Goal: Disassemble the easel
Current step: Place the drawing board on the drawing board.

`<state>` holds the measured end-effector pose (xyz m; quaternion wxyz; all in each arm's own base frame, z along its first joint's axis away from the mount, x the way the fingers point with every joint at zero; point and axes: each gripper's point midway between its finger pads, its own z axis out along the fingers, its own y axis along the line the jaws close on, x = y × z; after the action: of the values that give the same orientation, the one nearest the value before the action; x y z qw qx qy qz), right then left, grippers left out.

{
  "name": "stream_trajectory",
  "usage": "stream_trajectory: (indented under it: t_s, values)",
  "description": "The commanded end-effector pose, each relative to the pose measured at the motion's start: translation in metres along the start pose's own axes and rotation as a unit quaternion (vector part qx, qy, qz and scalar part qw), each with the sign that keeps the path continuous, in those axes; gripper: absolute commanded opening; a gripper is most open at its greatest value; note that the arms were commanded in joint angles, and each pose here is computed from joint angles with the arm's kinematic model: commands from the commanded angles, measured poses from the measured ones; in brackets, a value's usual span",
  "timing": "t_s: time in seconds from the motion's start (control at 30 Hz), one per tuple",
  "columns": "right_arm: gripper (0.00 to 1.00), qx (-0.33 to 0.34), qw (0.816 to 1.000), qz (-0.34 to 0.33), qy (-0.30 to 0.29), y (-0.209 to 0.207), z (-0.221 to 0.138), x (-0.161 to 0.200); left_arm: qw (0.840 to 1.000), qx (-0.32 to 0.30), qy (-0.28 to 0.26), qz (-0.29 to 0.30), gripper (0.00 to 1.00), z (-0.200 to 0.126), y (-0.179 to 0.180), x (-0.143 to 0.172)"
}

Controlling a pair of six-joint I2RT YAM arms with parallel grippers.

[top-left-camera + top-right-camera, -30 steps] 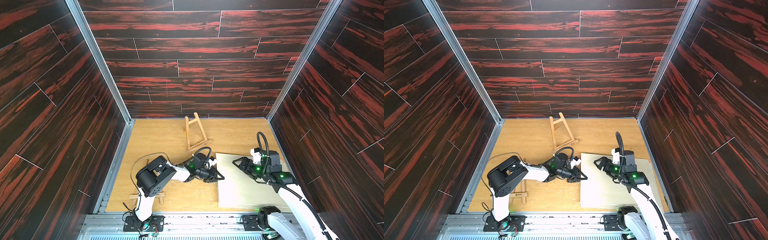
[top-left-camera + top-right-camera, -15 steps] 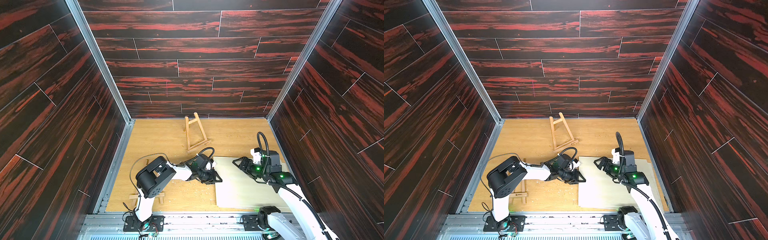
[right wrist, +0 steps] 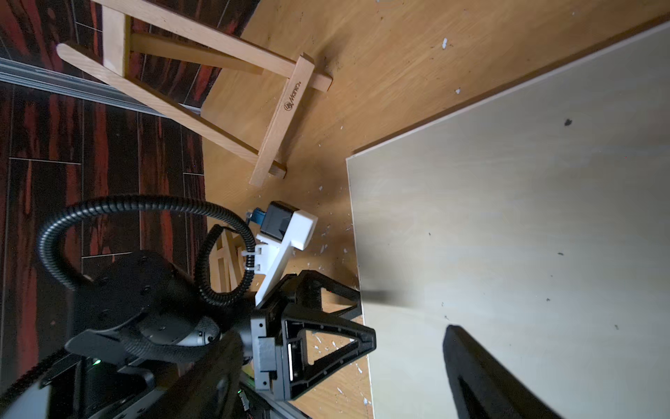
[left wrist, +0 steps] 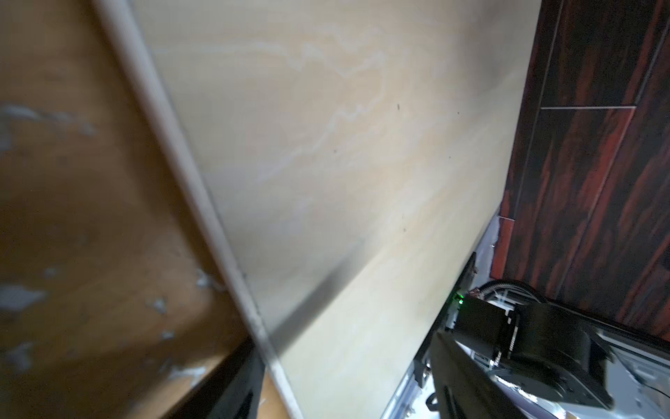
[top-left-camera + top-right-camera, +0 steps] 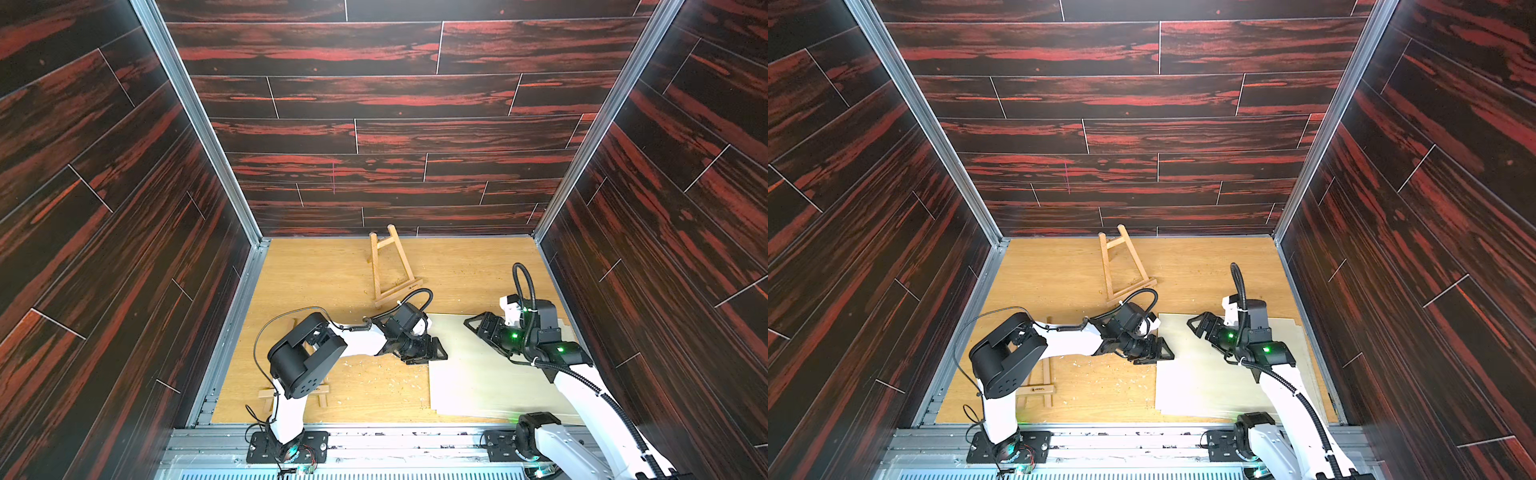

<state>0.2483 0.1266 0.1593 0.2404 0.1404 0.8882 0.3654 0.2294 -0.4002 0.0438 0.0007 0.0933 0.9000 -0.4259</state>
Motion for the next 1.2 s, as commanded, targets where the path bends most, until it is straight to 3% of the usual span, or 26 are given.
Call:
stream_trajectory:
  t_s: [0.0,0.23,0.57,0.83,1.17]
  values:
    - [0.89,-0.002,1.000,0.000,0.004,0.001,0.003,0.001,0.999,-0.029,-0.013,0.014,0.83,-0.015,-0.002,-0.005]
    - [0.89,-0.002,1.000,-0.003,0.004,0.003,0.003,-0.002,0.998,-0.062,-0.017,0.025,0.86,-0.026,-0.003,-0.008]
    - [0.89,-0.003,1.000,-0.005,0.003,0.004,0.004,-0.005,0.999,-0.033,-0.006,0.025,0.72,-0.018,-0.018,-0.015]
    - [0.89,-0.003,1.000,-0.007,0.003,0.005,0.003,-0.006,1.000,-0.020,0.001,0.014,0.70,-0.009,-0.023,-0.021]
    - [0.89,-0.008,1.000,-0.008,0.003,0.005,0.001,-0.009,0.996,-0.089,0.000,0.002,0.69,-0.015,0.007,-0.012]
